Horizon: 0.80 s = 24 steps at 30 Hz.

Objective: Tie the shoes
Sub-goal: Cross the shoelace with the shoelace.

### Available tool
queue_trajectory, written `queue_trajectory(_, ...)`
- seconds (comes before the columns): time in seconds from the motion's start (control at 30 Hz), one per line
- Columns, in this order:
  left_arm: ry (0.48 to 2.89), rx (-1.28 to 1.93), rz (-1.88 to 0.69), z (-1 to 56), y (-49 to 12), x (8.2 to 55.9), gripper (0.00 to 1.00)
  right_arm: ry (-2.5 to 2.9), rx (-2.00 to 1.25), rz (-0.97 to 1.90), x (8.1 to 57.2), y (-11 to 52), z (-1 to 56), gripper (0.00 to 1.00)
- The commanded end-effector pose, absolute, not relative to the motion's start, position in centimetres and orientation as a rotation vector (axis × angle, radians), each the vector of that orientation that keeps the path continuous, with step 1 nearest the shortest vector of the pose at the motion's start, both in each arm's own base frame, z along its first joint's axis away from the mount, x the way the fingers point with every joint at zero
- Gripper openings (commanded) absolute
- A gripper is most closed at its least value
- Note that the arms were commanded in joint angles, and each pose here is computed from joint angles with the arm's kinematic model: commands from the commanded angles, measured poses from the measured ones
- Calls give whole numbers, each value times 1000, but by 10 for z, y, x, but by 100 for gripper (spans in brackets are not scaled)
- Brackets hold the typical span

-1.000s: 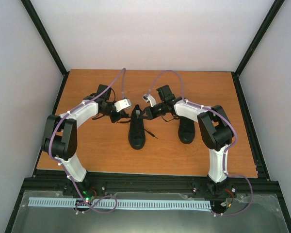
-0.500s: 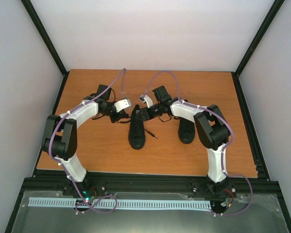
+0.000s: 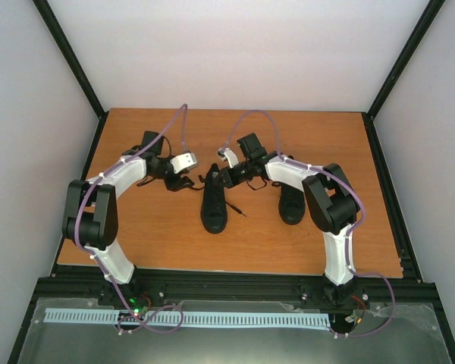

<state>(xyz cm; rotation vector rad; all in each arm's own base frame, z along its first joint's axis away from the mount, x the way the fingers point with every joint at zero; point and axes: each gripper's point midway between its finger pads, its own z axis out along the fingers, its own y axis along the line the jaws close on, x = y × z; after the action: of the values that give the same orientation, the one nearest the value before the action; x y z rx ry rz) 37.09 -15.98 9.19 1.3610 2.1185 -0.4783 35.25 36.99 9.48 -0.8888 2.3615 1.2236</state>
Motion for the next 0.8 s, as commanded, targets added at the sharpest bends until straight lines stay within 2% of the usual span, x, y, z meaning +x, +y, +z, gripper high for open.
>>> queue_trajectory(0.0,1892,1449,-486,126,-149,366,64,2317,-935,1237,350,374,110,3)
queue_trajectory(0.07,1788,1530,-442,137,-152,361,69,2311,-941,1248,349,375,113,3)
queue_trajectory(0.13,1709,1599,-420,143,-157,359,70,2311,-941,1243,349,375,115,3)
queue_trajectory(0.33,1579,1810,-351,124,-177,350,70,2333,-903,1203,349,369,114,20)
queue_trajectory(0.43,1528,1819,-346,126,-187,354,70,2348,-908,1214,346,373,109,27)
queue_trajectory(0.63,1485,1837,-355,124,-199,361,70,2376,-899,1210,348,376,99,30)
queue_trajectory(0.77,1490,1865,-366,115,-204,360,68,2368,-910,1219,347,378,102,23)
